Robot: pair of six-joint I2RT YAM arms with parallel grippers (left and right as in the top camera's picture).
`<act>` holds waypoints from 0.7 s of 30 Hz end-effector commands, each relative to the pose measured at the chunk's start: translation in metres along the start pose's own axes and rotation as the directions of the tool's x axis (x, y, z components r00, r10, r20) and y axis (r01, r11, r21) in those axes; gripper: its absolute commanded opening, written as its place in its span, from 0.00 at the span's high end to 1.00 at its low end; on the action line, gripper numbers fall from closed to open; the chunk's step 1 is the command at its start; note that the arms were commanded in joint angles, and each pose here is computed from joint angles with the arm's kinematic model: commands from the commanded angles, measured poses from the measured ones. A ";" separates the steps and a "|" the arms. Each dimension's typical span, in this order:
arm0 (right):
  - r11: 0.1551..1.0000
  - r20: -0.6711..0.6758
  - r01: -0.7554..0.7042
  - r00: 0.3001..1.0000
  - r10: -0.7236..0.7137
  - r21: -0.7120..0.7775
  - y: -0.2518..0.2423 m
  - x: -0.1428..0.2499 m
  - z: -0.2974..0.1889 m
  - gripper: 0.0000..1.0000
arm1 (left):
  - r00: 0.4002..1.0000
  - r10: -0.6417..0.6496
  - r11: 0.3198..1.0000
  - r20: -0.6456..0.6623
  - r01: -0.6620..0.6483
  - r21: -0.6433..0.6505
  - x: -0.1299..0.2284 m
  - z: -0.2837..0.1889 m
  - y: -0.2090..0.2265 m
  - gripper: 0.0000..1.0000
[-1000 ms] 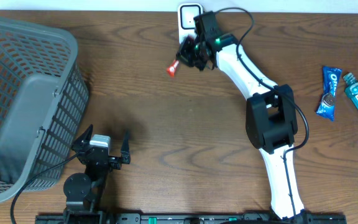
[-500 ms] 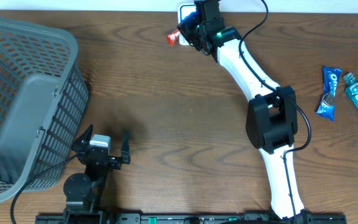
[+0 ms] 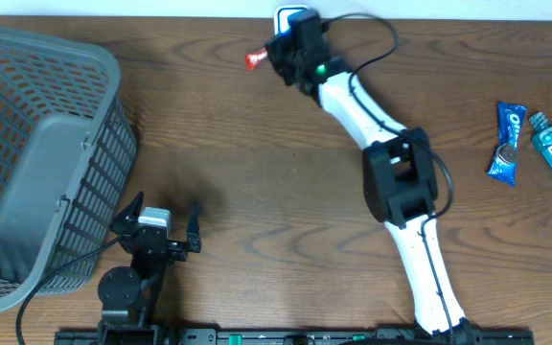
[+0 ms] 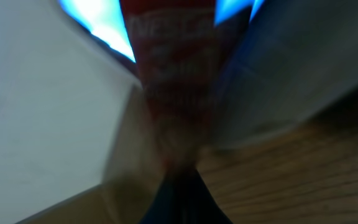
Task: Scan the item barcode
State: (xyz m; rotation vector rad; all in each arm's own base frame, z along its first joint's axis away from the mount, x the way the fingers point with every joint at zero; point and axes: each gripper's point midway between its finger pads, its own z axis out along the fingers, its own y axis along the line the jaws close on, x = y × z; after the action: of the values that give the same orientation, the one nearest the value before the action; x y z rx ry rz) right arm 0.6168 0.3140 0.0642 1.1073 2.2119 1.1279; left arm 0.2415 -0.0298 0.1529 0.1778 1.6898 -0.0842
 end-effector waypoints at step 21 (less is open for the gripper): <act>0.909 -0.085 0.183 0.983 -0.163 0.374 0.004 -0.048 -0.132 0.99 | 0.999 0.004 1.000 -0.037 -0.003 0.015 0.016 0.002 -0.003 0.02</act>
State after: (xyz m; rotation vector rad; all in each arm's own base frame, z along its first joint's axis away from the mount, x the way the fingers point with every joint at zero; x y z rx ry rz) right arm 0.5642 0.2561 0.1355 1.0640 2.5490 0.7886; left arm 0.2415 -0.0299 0.1528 0.1781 1.6902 -0.0846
